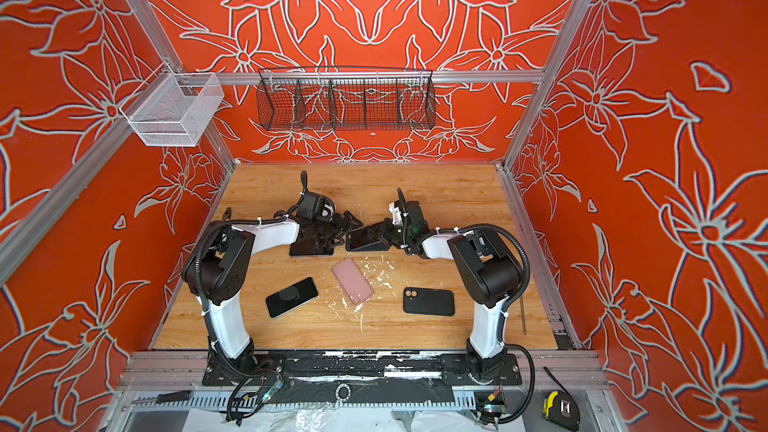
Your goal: Put the phone into the phone case
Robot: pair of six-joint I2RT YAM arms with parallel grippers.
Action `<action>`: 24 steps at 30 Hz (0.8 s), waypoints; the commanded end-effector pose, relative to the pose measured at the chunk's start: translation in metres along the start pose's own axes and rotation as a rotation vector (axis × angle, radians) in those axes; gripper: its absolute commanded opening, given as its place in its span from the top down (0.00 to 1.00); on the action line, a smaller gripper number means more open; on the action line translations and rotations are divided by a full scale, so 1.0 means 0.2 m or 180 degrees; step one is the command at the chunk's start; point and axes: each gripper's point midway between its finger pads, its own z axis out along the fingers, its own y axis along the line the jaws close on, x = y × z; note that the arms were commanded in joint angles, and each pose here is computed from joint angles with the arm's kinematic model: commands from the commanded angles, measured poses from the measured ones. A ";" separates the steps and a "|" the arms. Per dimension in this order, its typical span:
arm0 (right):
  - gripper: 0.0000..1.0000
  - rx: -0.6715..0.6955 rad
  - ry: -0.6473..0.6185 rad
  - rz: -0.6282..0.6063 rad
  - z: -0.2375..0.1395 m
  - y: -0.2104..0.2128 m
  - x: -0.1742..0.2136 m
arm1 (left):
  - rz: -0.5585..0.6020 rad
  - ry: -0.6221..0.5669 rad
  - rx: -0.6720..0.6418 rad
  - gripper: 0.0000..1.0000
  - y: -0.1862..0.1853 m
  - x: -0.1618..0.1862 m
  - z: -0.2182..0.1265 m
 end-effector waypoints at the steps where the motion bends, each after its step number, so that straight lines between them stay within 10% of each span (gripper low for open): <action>1: 1.00 -0.0034 0.0179 0.0019 0.04 -0.03 0.07 | -0.0098 0.0020 -0.0063 0.03 0.06 -0.01 0.04; 24: 1.00 0.0173 0.0322 0.0240 0.12 -0.25 0.17 | -0.0121 0.0041 -0.0058 0.03 0.05 -0.01 0.05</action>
